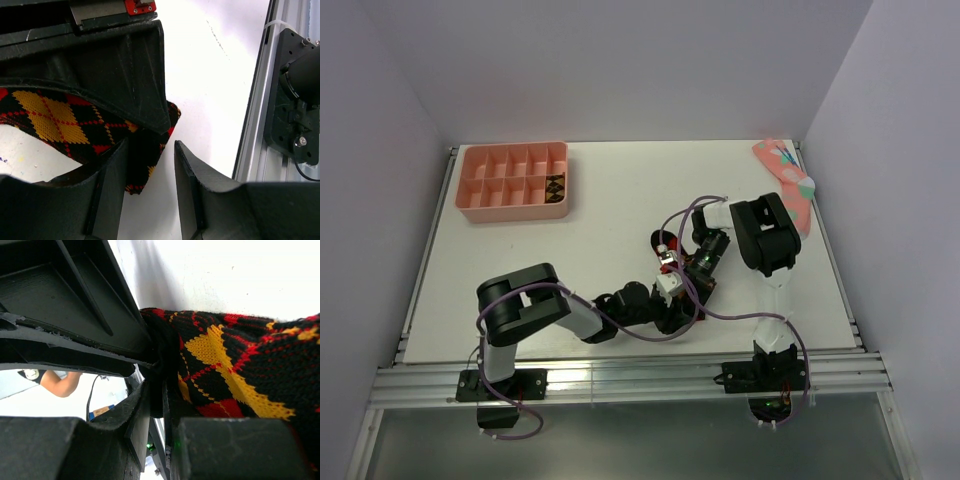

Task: Roll the socks
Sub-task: Roll the sock at the center of the board.

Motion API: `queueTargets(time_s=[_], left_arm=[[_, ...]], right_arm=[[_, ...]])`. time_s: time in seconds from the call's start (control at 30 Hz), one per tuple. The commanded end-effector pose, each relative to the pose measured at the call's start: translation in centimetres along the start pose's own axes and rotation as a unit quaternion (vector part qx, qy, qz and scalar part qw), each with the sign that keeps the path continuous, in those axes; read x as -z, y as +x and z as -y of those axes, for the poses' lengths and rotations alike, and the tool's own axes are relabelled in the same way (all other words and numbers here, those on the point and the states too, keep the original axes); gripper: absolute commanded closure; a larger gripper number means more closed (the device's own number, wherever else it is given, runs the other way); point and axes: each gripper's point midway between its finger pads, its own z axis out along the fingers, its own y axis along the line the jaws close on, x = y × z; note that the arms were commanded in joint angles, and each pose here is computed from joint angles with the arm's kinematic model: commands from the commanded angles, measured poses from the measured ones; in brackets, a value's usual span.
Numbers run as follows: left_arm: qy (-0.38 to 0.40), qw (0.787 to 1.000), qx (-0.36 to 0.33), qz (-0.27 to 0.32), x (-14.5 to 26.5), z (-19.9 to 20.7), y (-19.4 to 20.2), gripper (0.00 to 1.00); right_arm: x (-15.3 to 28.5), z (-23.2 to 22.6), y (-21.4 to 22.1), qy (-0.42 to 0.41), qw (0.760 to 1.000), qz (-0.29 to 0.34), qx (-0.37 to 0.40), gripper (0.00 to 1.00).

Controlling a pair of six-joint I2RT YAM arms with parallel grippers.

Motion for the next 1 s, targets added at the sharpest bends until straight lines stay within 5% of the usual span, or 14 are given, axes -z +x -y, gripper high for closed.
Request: queueTargets(time_s=[0.0, 0.2, 0.53, 0.97], left_arm=[[0.021, 0.999, -0.021, 0.021, -0.5, 0.9, -0.9, 0.54], [0.024, 1.000, -0.019, -0.004, -0.9, 0.9, 0.0, 0.63], [0.007, 0.994, 0.035, -0.104, -2.6, 0.6, 3.2, 0.99], [-0.092, 0.950, 0.161, -0.250, -0.6, -1.0, 5.4, 1.00]], right_arm=[[0.4, -0.1, -0.1, -0.014, 1.000, -0.002, -0.003, 0.80], [0.6, 0.0, -0.5, -0.010, 1.000, 0.006, -0.005, 0.80], [0.9, 0.6, -0.7, 0.024, 0.999, 0.023, -0.004, 0.80], [4.3, 1.2, -3.1, 0.144, 0.981, 0.125, 0.029, 0.42]])
